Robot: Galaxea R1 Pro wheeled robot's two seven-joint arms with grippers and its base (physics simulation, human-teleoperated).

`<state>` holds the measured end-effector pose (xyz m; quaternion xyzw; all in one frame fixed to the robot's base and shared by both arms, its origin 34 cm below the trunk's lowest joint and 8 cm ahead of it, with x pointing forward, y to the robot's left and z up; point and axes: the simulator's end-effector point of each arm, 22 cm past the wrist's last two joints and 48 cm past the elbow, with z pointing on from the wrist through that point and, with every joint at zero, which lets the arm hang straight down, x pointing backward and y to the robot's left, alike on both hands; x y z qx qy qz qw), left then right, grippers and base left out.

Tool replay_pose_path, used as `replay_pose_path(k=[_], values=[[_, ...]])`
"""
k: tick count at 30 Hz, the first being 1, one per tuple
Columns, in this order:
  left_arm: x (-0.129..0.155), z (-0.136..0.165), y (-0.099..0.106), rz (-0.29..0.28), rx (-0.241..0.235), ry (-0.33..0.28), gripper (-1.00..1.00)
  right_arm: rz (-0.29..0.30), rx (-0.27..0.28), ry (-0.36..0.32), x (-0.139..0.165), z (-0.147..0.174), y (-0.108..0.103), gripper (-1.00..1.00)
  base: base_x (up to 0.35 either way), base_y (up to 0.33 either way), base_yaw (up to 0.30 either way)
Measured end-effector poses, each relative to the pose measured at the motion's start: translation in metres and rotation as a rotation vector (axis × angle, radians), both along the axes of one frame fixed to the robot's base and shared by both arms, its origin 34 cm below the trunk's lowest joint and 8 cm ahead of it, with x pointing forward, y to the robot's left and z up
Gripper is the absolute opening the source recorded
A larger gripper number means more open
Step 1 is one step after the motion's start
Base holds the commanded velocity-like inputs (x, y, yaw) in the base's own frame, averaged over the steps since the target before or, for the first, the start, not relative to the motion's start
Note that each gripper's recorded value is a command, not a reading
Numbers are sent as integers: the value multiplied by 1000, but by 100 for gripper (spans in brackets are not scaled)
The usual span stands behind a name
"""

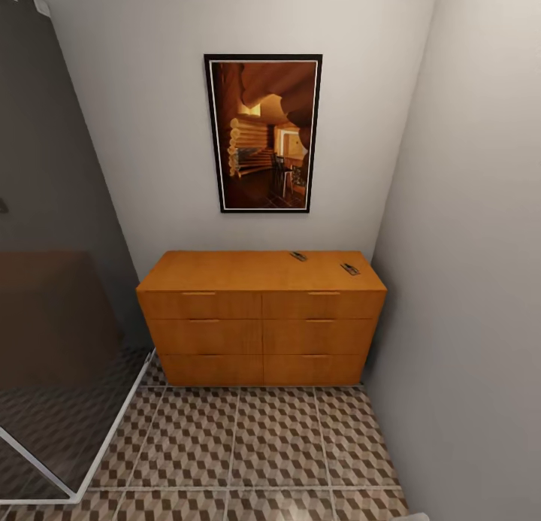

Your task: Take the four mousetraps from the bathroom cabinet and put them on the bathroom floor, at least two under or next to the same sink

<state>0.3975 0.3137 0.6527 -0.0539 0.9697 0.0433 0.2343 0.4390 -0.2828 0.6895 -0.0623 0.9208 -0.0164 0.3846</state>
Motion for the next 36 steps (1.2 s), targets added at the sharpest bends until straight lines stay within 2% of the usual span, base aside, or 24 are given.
replay_pose_path(k=[36], values=[[0, 0, 0, 0, 0, 0, 100, 0, 0, 2, 0, 0, 0, 100, 18, 0, 0]])
